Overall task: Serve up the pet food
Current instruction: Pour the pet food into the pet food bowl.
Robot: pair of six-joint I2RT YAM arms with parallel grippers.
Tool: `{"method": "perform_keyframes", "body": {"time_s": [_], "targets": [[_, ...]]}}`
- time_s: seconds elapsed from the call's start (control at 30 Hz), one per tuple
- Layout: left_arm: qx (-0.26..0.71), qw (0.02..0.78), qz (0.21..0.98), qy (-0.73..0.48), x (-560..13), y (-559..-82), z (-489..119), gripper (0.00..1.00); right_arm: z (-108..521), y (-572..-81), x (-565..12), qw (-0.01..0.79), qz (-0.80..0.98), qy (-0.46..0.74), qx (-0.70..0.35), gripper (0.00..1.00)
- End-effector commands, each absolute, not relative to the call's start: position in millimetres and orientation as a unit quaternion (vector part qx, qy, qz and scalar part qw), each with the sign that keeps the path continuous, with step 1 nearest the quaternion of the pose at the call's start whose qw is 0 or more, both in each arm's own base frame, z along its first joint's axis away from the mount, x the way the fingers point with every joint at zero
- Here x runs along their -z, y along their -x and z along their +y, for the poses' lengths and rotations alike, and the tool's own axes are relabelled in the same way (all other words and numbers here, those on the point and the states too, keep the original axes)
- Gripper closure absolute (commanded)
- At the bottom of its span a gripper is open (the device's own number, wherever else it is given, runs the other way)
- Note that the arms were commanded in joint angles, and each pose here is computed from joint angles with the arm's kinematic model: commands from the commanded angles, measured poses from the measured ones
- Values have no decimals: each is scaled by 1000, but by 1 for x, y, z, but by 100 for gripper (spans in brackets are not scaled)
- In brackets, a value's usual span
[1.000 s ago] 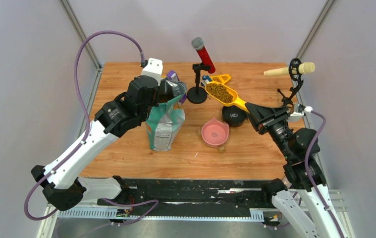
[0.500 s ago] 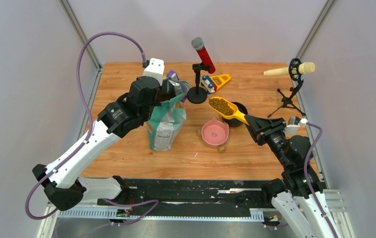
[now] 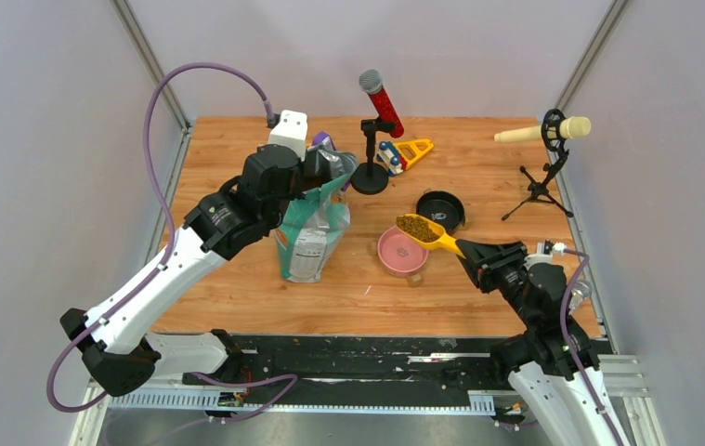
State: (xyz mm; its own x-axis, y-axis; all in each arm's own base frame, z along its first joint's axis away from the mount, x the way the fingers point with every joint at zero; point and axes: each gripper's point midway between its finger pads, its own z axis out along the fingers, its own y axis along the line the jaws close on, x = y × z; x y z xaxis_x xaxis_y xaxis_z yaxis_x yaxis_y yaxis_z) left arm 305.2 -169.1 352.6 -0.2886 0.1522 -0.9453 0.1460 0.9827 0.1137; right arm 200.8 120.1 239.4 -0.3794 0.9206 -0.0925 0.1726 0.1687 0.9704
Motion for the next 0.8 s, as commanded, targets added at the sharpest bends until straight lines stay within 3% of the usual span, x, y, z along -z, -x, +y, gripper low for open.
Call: {"method": "perform_keyframes", "body": {"time_s": [0.0,0.4,0.77], "targets": [[32,599,796,-80,-361,-299,-173,100,115,-198,-229,372,663,-428,-488,100],[52,599,794,-95,-356,-297,-181,100,103,-201,-182,369,687,-456,-429,100],[157,607,769,-121,-356,-282,-210,100,99,-213,-181,391,734,-420,-363,100]]}}
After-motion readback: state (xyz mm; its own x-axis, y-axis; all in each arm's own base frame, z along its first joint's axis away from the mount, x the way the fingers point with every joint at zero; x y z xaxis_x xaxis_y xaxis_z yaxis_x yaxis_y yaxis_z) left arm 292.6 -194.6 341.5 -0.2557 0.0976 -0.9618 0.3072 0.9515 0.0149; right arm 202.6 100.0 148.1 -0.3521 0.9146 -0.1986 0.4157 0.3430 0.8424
